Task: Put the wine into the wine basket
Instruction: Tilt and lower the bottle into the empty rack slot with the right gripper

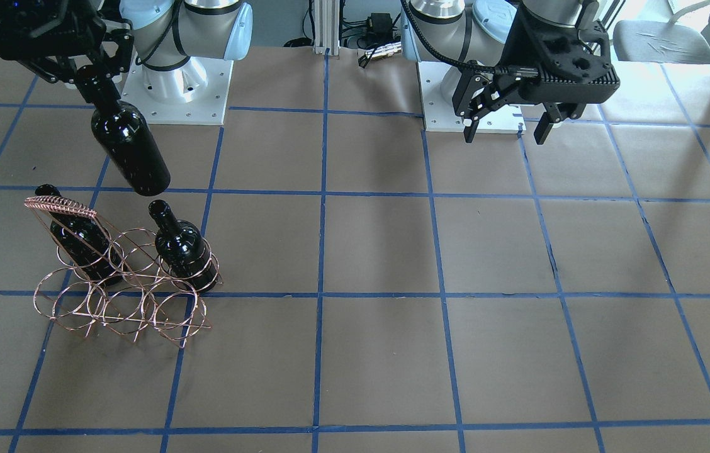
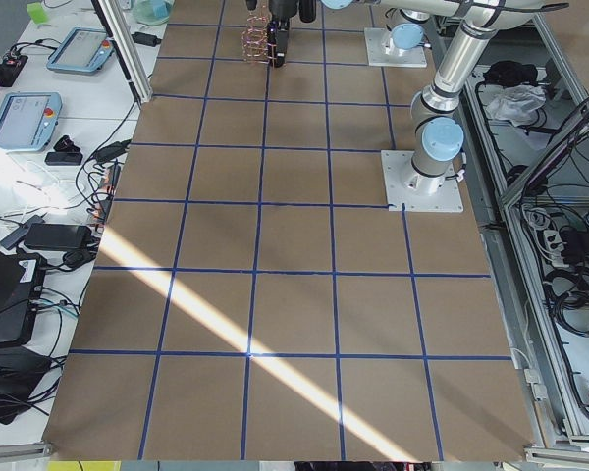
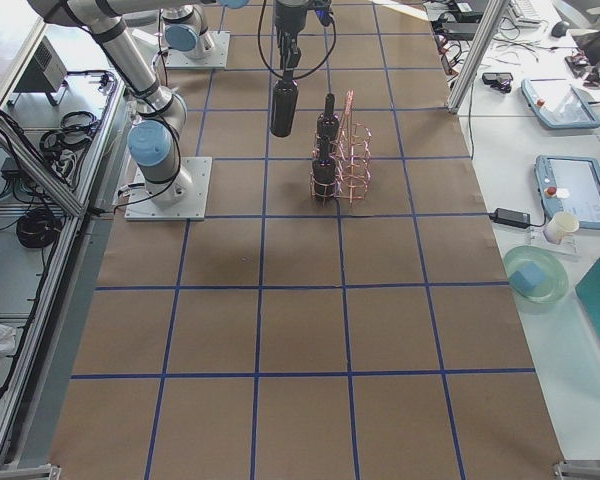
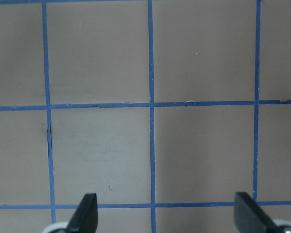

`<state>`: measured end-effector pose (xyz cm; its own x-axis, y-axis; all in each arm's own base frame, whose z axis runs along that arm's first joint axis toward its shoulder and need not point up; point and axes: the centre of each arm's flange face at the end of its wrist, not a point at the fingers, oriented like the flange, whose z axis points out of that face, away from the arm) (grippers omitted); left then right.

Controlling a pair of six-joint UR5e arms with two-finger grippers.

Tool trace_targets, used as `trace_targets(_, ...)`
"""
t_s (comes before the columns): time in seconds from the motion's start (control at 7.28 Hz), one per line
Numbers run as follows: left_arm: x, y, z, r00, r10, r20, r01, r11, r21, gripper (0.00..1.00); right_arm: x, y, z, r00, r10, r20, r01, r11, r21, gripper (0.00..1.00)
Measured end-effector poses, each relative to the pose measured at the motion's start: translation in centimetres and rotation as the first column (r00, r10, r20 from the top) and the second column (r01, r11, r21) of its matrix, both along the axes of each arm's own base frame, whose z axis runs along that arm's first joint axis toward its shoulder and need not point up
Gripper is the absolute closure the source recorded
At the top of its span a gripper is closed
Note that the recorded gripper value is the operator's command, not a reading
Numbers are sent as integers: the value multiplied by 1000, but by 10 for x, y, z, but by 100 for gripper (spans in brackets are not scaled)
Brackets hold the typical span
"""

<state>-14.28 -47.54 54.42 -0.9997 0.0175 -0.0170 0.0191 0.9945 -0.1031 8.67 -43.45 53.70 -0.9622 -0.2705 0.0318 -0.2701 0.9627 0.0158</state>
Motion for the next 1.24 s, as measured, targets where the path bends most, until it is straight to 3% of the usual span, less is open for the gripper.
trace_targets(0.27, 4, -18, 18, 1000, -21, 19, 22, 999, -32, 0, -7, -30, -13, 1000, 17, -6, -18, 999, -47, 95)
trace_targets(0.55, 2, -25, 10, 999, -17, 29, 17, 1000, -5, 0, -11, -49, -25, 999, 49, -9, -49, 997, -65, 95)
trace_targets(0.82, -5, -23, -6, 1000, 14, 26, -14, 1000, 4, 0, -13, -62, -38, 998, 66, -7, -66, 997, -51, 95)
trace_targets(1.24, -12, -29, -10, 1000, 7, 23, -6, 998, -57, 0, -17, -74, -58, 996, 85, -2, -85, 996, -11, 95)
